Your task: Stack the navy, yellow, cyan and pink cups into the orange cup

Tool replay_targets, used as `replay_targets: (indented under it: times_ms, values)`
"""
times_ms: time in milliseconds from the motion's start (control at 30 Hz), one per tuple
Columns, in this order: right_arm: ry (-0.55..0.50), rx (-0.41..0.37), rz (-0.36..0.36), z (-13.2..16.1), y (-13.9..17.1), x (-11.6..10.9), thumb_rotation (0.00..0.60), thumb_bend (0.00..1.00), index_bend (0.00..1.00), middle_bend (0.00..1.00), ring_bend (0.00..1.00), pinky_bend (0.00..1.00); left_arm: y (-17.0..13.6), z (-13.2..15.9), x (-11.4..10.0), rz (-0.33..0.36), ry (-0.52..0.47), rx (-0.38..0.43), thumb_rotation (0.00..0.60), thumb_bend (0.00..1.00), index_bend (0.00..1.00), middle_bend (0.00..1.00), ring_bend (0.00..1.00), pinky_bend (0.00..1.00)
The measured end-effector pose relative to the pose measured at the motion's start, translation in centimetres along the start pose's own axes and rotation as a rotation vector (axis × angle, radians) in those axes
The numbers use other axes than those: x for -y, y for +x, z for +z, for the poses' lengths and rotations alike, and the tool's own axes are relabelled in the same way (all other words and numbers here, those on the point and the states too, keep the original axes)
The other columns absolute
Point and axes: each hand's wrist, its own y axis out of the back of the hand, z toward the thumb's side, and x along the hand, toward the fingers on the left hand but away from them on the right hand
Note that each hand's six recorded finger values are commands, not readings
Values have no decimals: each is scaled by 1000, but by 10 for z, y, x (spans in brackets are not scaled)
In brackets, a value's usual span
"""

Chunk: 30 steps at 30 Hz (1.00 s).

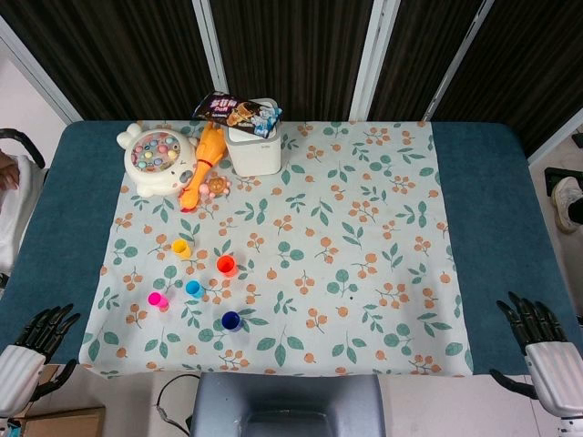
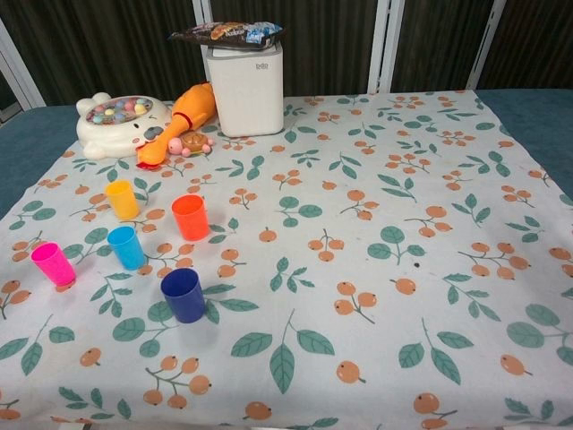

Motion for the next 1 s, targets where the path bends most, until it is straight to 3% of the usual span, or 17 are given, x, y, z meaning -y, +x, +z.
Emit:
replay_targets:
  times_ms: [67, 133, 200, 233, 333, 367, 433, 567, 667, 1000]
  values:
    - [-6, -3, 2, 1, 0, 0, 600, 212, 0, 0, 0, 0, 1, 2, 1, 3, -18, 5, 600, 389, 0, 25, 30, 153]
    - [-9, -5, 1, 2, 0, 0, 600, 213, 0, 0, 0, 0, 4, 5, 2, 25, -39, 3, 600, 386, 0, 146, 177, 353]
    - [-7, -7, 2, 2, 0, 0, 600, 213, 0, 0, 0, 0, 10, 11, 4, 65, -56, 8, 600, 383, 0, 442, 553, 775]
    - [-9, -9, 2, 3, 0, 1, 600, 213, 0, 0, 0, 0, 13, 15, 6, 82, -65, 14, 600, 383, 0, 558, 691, 883]
    - [-8, -11, 3, 4, -1, 2, 600, 213, 0, 0, 0, 0, 23, 31, 10, 123, -101, 50, 600, 379, 8, 799, 905, 993]
    - [-6, -12, 4, 4, -2, 2, 600, 213, 0, 0, 0, 0, 25, 32, 10, 127, -107, 55, 600, 370, 31, 919, 979, 1000]
    - [-6, -17, 12, 5, -3, 4, 600, 213, 0, 0, 0, 0, 27, 38, 13, 115, -137, 69, 600, 349, 69, 1000, 1000, 1000]
    - [-11, -25, 20, 8, -6, 6, 600, 212, 0, 0, 0, 0, 49, 71, 24, 51, -307, 125, 600, 333, 81, 1000, 1000, 1000]
    - [-10, -22, 25, 8, -7, 7, 600, 213, 0, 0, 0, 0, 66, 103, 31, -5, -378, 145, 600, 332, 83, 1000, 1000, 1000]
    - [-15, -29, 37, 9, -10, 7, 600, 213, 0, 0, 0, 0, 116, 187, 70, -242, -233, 190, 600, 343, 104, 1000, 1000, 1000]
